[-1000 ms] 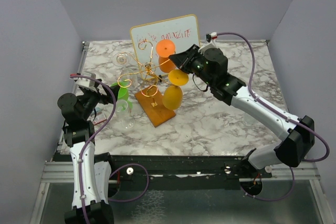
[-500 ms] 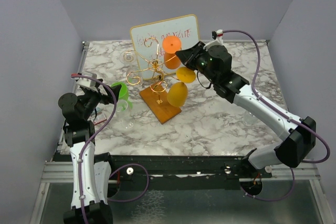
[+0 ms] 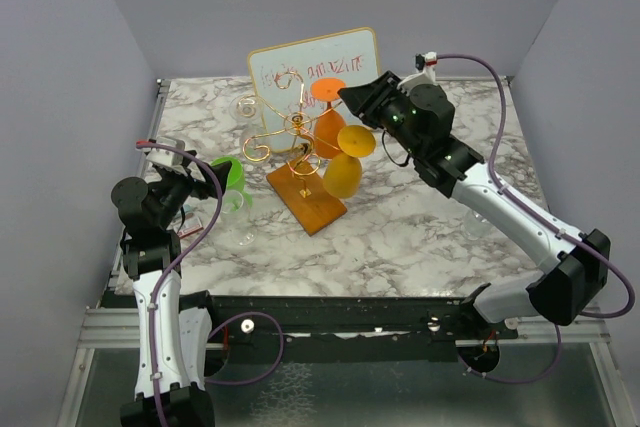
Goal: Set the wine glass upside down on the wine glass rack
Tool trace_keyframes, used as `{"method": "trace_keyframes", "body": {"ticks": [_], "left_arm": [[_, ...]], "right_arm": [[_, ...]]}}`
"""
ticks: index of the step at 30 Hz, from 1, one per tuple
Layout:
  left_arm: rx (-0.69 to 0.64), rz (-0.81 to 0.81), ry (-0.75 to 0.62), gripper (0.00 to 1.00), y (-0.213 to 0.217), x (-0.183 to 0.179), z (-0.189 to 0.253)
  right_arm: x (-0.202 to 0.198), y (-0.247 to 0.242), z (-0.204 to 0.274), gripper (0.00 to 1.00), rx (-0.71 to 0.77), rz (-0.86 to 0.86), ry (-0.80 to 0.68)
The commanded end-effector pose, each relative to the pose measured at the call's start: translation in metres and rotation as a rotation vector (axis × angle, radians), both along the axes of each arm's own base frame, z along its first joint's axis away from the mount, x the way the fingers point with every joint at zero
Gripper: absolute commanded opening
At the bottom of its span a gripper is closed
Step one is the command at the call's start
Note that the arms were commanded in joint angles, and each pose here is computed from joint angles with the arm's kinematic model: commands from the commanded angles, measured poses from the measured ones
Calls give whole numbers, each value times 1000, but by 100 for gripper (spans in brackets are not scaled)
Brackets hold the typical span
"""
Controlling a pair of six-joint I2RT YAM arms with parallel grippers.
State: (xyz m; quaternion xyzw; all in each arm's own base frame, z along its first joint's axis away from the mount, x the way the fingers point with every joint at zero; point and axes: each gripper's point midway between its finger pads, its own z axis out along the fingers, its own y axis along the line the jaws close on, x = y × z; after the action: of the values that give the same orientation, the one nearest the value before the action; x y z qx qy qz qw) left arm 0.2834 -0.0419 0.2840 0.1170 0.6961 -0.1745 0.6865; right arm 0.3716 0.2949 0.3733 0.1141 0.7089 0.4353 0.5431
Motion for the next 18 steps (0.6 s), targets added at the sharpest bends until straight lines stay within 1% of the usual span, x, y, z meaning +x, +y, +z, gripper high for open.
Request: {"method": "trace_keyframes", "body": {"ticks": [1,4,8,14,18], "left_arm": [[11,-9,-21,88,-2,-1,2],[10,-6,-21,88,-2,-1,3],[7,-2,-20,88,-1,-1,3],[0,37,-15,88,4,0,10],[27,58,-27,88,6,-5,23]], "right_arm": [[-7,-4,26,37,64,15,-56],[-10,-7,26,44,69,11,-45],[-13,-10,27,57,72,6,-40],[-24,-23,41,66,61,-13,-66],[-36,-39,59,67,26,-33,-114]]}}
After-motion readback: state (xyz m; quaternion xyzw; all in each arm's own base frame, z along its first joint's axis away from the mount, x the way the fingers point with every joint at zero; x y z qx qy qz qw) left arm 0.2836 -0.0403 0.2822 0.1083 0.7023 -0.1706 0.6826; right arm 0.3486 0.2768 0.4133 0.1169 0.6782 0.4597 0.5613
